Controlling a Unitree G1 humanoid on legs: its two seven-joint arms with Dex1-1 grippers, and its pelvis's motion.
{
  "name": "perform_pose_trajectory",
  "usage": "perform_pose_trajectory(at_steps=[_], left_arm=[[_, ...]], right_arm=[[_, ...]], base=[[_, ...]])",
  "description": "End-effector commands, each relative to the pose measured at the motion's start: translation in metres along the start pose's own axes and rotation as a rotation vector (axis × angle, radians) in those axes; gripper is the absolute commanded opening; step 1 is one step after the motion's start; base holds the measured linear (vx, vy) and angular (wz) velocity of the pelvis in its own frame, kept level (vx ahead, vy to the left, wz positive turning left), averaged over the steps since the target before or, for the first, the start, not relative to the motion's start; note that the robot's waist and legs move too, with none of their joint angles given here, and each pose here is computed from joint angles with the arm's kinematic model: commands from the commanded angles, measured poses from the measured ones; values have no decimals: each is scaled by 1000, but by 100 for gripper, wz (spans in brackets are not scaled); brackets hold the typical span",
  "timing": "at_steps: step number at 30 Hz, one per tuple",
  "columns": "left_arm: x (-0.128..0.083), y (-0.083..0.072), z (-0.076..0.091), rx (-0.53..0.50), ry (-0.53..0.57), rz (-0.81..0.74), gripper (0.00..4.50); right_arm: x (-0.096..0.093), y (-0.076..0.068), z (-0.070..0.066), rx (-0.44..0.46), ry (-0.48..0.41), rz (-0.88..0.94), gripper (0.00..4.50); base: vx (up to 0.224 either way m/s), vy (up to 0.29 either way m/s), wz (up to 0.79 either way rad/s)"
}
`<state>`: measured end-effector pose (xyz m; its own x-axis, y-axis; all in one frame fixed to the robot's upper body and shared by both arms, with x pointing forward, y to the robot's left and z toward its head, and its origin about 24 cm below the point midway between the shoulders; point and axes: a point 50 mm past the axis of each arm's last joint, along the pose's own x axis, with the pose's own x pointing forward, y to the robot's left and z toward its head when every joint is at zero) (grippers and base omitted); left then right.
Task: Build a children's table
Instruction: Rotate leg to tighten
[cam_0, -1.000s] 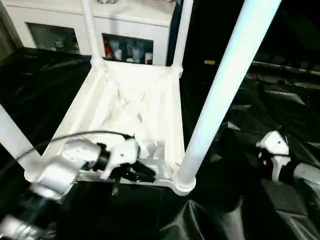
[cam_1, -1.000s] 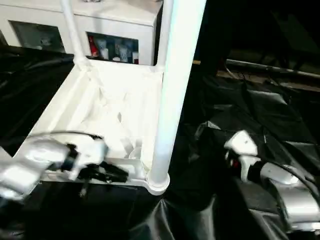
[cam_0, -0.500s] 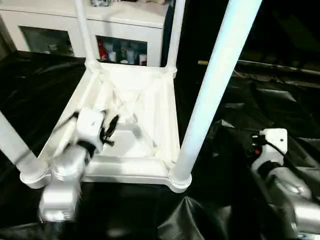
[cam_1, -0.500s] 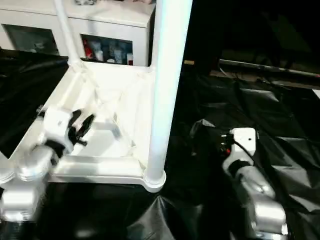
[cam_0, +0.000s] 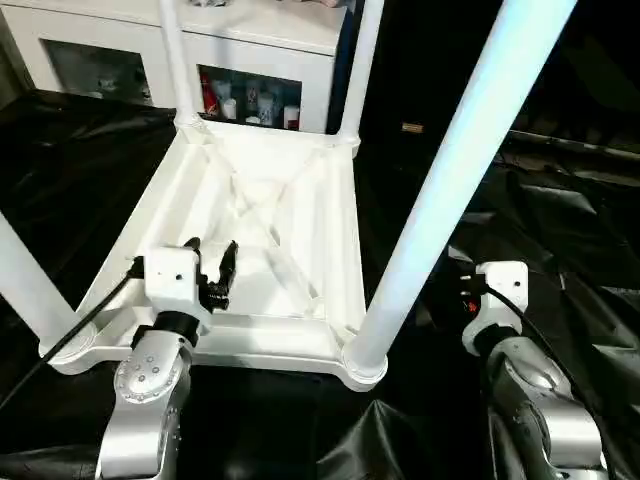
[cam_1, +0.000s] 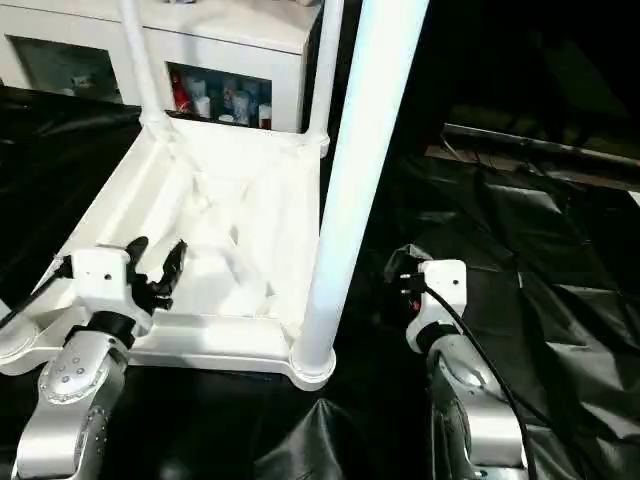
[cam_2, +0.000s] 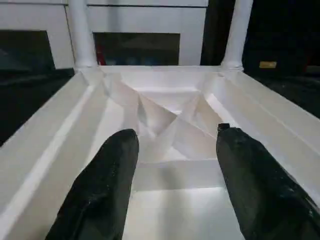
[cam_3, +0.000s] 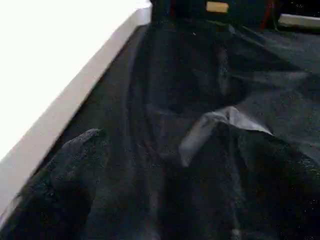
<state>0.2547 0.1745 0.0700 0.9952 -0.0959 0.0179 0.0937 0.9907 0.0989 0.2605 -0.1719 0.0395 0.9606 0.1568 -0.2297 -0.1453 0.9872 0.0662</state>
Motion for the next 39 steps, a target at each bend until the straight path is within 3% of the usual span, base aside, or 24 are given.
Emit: perform_pose_trajectory(at_steps=[1, 12, 20, 30, 39], left_arm=[[3, -2, 3, 18, -6, -2, 283], [3, -5, -2, 28, 20, -26, 283], [0, -8, -3, 28, 9, -31, 283], [-8, -4, -8, 51, 17, -70, 283], [-39, -6, -8, -20, -31, -207, 283]], right_arm=[[1, 1, 0, -11, -4, 1, 450], [-4, 3, -4, -12, 3, -2, 450], [-7, 0, -5, -34, 13, -12, 450], [-10, -20, -10, -61, 46, -146, 450], [-27, -29, -17, -57, 50, -182, 450]], base=[[0, 0, 0], [-5, 2, 0], [-139, 23, -5], [-36, -2, 4], [20, 163, 0]])
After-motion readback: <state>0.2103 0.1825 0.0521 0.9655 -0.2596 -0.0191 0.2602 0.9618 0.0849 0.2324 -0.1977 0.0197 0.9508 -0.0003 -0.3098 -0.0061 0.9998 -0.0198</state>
